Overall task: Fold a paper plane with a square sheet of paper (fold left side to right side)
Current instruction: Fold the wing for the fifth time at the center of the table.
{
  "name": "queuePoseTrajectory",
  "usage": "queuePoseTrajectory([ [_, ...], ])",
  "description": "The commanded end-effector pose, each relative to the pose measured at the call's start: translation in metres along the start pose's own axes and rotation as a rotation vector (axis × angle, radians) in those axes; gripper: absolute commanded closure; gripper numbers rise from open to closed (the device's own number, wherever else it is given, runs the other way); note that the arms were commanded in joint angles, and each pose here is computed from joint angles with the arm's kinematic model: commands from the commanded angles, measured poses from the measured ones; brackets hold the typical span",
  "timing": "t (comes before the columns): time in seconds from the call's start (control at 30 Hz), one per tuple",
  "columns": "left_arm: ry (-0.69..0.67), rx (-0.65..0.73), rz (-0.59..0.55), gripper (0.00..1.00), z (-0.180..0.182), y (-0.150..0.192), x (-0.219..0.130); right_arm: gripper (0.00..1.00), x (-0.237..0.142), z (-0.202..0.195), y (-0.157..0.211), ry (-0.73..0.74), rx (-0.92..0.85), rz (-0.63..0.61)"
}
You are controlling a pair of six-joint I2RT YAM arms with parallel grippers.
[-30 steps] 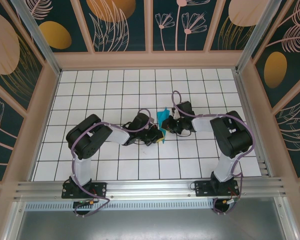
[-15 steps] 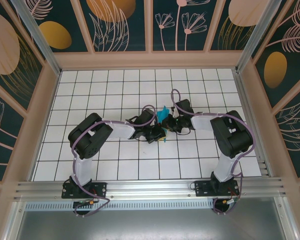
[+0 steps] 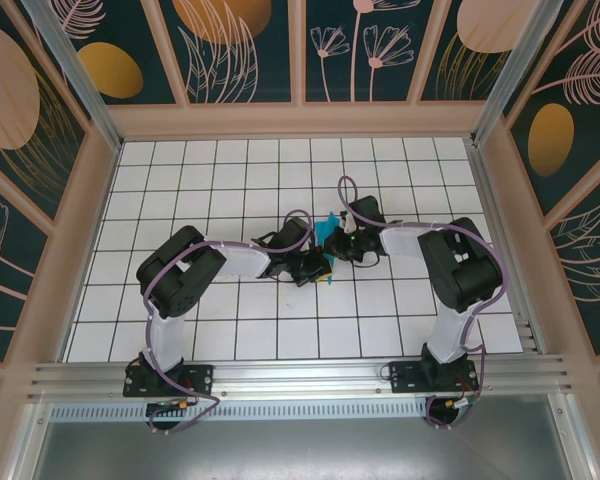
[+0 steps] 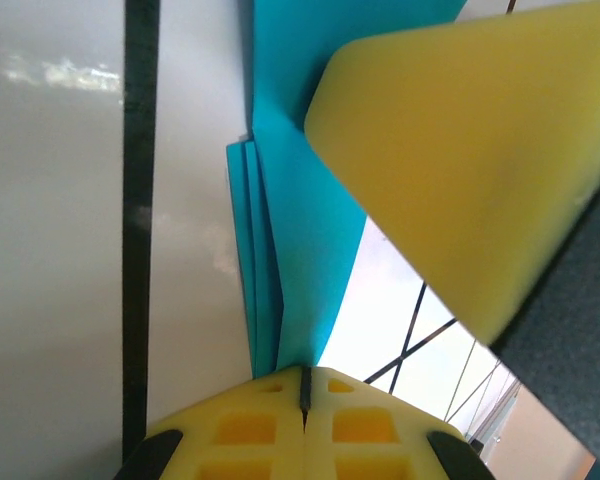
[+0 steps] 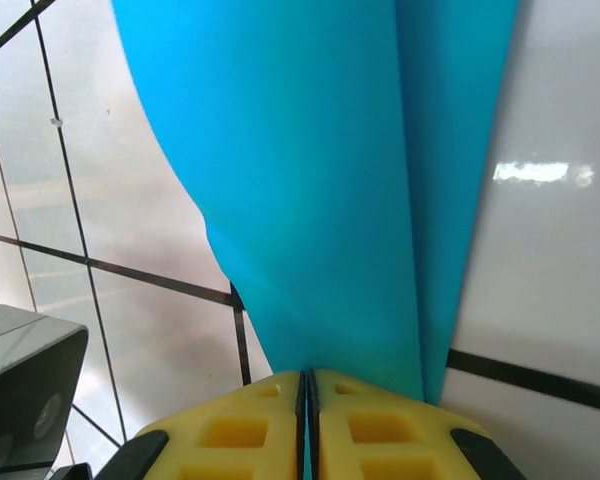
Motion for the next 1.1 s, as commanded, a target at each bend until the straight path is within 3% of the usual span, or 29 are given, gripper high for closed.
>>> queuePoseTrajectory([
  [0.0,-0.326,-0.107,0.050,1.00,0.087,0.023,0.014,0.87,0.004,-0.010,-0.018,0.073,-0.048,-0.054],
  [1.07,-0.374,-0.103,0.081,1.00,0.092,0.026,0.018,0.87,0.013,-0.010,-0.063,0.125,-0.135,-0.083],
])
Point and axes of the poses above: each hand's point on the last joint's axis, 136 mm out from that joint toward the fingers, its own x axis out along the fingers, its own z axis along the line the jaws close on, y = z × x, the point moved 5 cm from there along -x, back along the fingers, and after that the axes turned 7 degrees about x, right-handed, at the moved point
